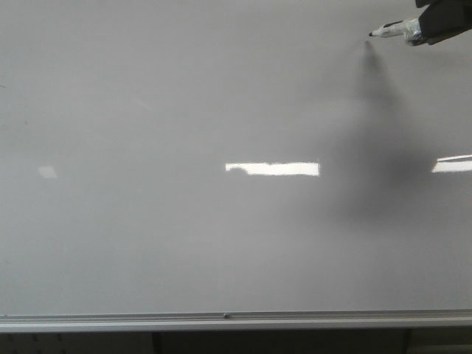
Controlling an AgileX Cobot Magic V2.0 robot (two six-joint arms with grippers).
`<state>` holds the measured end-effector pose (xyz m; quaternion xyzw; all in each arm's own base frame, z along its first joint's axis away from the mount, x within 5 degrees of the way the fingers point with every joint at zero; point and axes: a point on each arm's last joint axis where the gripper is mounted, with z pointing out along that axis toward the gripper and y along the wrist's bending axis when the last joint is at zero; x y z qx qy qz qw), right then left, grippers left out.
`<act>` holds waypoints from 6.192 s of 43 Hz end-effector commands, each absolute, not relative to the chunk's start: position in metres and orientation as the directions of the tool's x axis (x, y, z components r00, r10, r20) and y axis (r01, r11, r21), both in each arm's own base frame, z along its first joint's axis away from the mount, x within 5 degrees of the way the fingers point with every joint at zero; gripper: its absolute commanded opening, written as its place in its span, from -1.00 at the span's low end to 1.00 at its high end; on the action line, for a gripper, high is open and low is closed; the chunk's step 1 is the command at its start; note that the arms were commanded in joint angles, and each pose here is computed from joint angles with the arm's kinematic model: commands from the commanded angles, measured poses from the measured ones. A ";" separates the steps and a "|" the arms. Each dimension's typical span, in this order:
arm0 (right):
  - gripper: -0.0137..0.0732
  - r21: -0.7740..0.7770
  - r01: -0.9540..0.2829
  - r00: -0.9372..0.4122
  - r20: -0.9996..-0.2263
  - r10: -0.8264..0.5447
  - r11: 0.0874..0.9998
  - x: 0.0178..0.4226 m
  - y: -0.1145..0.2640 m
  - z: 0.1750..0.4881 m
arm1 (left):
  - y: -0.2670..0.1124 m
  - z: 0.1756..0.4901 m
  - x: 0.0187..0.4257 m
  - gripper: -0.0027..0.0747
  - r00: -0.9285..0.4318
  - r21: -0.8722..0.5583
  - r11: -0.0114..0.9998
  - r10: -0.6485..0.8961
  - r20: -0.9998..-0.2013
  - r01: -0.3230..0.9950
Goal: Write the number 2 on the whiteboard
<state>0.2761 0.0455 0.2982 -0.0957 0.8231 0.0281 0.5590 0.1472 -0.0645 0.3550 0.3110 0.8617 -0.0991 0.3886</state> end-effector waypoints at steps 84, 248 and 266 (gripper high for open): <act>-0.87 -0.130 -0.844 -0.229 -0.790 -0.569 0.521 0.174 0.099 0.332 | -0.100 0.371 0.135 0.29 -0.241 0.135 0.569 0.535 -0.810 0.811; 0.48 -0.204 -0.765 -0.373 -0.632 -0.679 0.611 0.130 0.081 0.336 | -0.020 0.254 0.298 -0.82 0.016 -0.107 0.985 -0.110 -0.994 0.133; 0.48 -0.203 -0.765 -0.374 -0.633 -0.678 0.611 0.130 0.082 0.336 | -0.019 0.224 0.318 -0.33 -0.029 -0.139 0.985 -0.137 -0.990 0.105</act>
